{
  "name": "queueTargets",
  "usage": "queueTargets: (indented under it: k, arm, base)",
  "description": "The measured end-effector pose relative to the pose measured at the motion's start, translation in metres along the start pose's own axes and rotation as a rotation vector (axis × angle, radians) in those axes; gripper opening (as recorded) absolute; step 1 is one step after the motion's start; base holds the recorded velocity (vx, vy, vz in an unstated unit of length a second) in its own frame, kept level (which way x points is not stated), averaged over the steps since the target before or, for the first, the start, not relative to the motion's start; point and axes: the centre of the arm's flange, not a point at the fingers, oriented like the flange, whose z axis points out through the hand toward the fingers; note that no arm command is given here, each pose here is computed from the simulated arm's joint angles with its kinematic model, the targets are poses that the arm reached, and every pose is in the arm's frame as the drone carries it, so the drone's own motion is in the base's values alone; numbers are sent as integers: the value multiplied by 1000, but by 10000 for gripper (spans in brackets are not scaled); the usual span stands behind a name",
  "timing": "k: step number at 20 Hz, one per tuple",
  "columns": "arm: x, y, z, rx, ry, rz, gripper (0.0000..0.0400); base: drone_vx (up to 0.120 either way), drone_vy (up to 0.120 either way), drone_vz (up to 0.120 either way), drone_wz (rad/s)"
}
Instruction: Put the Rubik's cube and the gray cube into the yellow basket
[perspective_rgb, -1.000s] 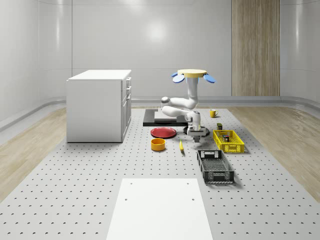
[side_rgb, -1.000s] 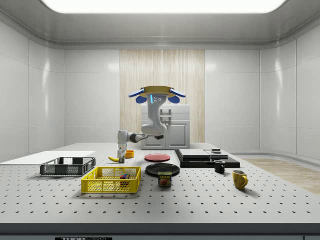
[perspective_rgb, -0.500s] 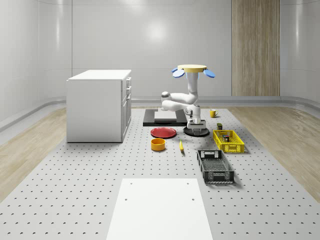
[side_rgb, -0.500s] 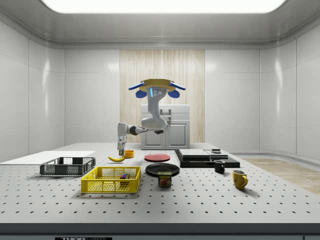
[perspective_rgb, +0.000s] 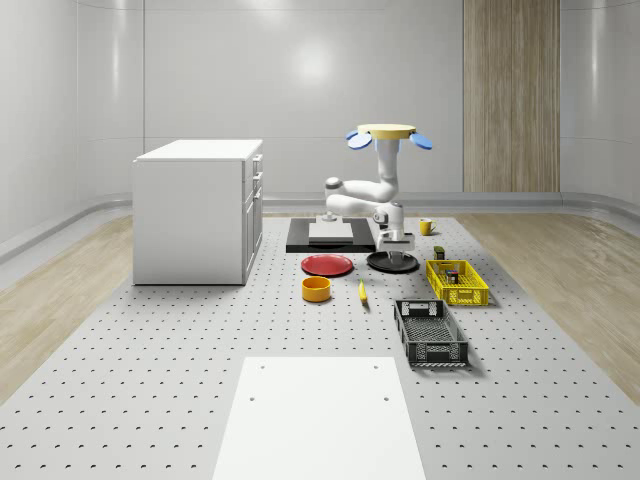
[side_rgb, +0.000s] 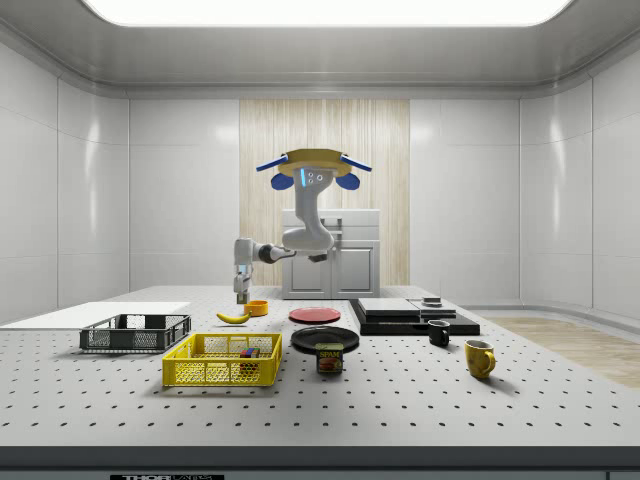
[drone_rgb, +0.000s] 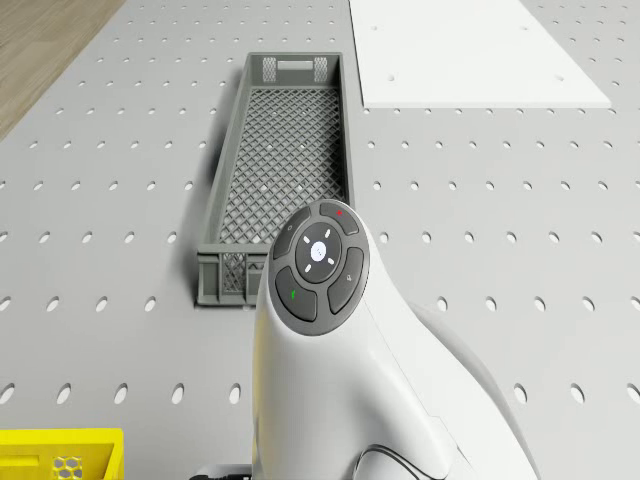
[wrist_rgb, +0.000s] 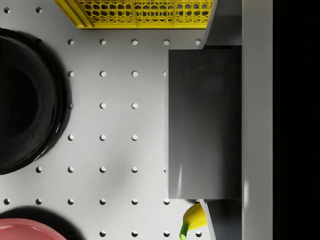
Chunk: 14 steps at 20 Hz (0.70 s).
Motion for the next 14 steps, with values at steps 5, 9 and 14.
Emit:
queueTargets:
  k: [5,9,14]
  arm:
    - [0,0,0,0,0,0,250]
    - [0,0,0,0,0,0,250]
    - [0,0,0,0,0,0,250]
  base:
    - [24,120,0,0]
    - [100,120,0,0]
    - [0,120,0,0]
